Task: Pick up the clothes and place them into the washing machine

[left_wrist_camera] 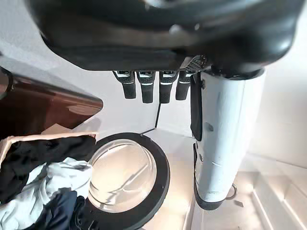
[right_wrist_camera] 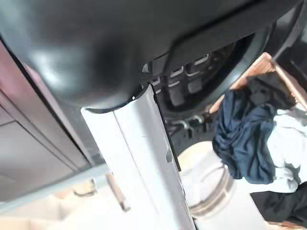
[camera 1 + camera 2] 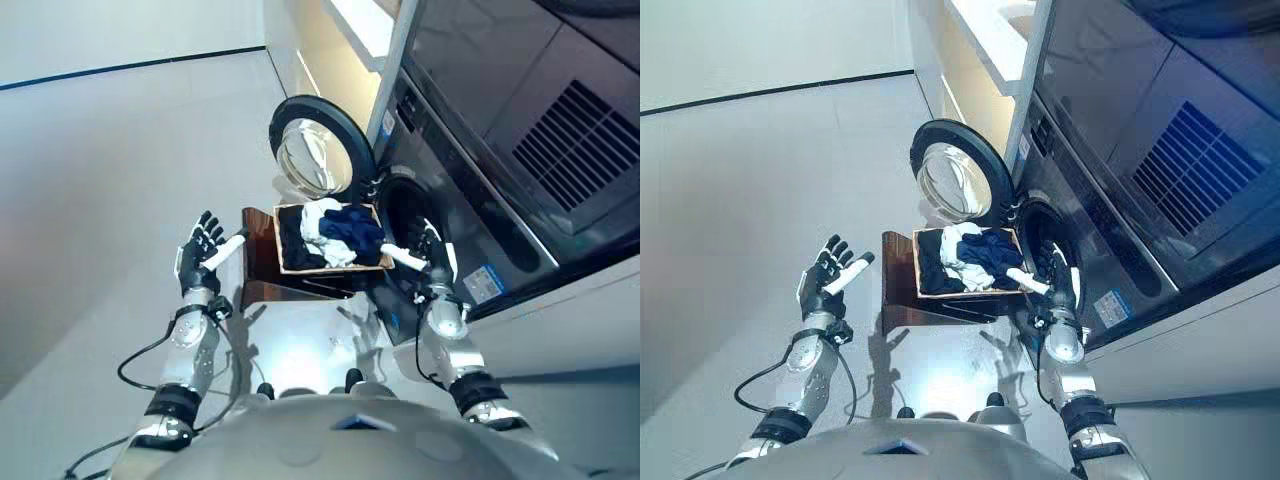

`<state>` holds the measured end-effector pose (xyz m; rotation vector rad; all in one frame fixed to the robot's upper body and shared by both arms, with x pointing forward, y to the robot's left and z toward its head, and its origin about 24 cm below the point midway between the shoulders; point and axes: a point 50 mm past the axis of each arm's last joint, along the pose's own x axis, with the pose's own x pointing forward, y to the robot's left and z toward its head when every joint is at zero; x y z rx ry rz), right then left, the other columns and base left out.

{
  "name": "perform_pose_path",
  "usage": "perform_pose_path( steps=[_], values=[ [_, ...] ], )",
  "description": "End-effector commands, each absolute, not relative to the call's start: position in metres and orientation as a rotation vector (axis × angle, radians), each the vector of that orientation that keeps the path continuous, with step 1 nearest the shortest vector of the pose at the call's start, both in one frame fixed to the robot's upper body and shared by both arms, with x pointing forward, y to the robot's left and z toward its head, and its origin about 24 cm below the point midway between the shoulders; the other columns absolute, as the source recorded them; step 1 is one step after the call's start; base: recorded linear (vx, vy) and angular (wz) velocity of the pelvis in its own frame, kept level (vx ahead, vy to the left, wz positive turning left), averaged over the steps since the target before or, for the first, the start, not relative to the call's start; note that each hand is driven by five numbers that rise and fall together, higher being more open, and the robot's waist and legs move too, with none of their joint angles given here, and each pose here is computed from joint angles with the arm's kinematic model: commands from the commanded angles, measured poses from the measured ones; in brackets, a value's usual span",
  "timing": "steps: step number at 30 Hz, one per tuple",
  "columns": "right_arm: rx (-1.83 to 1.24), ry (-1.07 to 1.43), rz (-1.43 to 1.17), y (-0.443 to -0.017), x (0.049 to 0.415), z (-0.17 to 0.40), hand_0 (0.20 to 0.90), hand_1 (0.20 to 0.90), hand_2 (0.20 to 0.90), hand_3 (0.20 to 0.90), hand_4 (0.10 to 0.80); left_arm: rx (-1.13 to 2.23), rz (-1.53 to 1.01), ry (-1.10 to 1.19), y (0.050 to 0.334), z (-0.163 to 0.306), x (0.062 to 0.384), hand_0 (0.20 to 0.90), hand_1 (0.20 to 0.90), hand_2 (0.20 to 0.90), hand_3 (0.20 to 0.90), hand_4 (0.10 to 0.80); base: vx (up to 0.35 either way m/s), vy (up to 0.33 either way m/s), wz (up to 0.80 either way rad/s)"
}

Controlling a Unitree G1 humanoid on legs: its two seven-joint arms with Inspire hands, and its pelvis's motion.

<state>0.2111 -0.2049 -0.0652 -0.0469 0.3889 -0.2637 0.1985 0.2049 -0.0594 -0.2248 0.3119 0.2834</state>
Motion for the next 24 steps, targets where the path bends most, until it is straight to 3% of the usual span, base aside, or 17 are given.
perform_pose_path(
  steps=[1,24],
  values=[
    [-0.060,0.183,-0.266,-0.2081,0.2424,-0.0294,0.900,0.900,0.900,0.900,0.800,-0.211,0.262,0.093,0.2119,-0.0222,0.2318,0.900,0.900,0.900,0.900,0.800,0.000,0.000,0.00],
    [-0.059,0.182,-0.273,-0.2080,0.2426,-0.0292,0.900,0.900,0.900,0.900,0.800,-0.198,0.282,0.080,0.2130,-0.0196,0.2330,0.900,0.900,0.900,0.900,0.800,0.000,0.000,0.00]
  ],
)
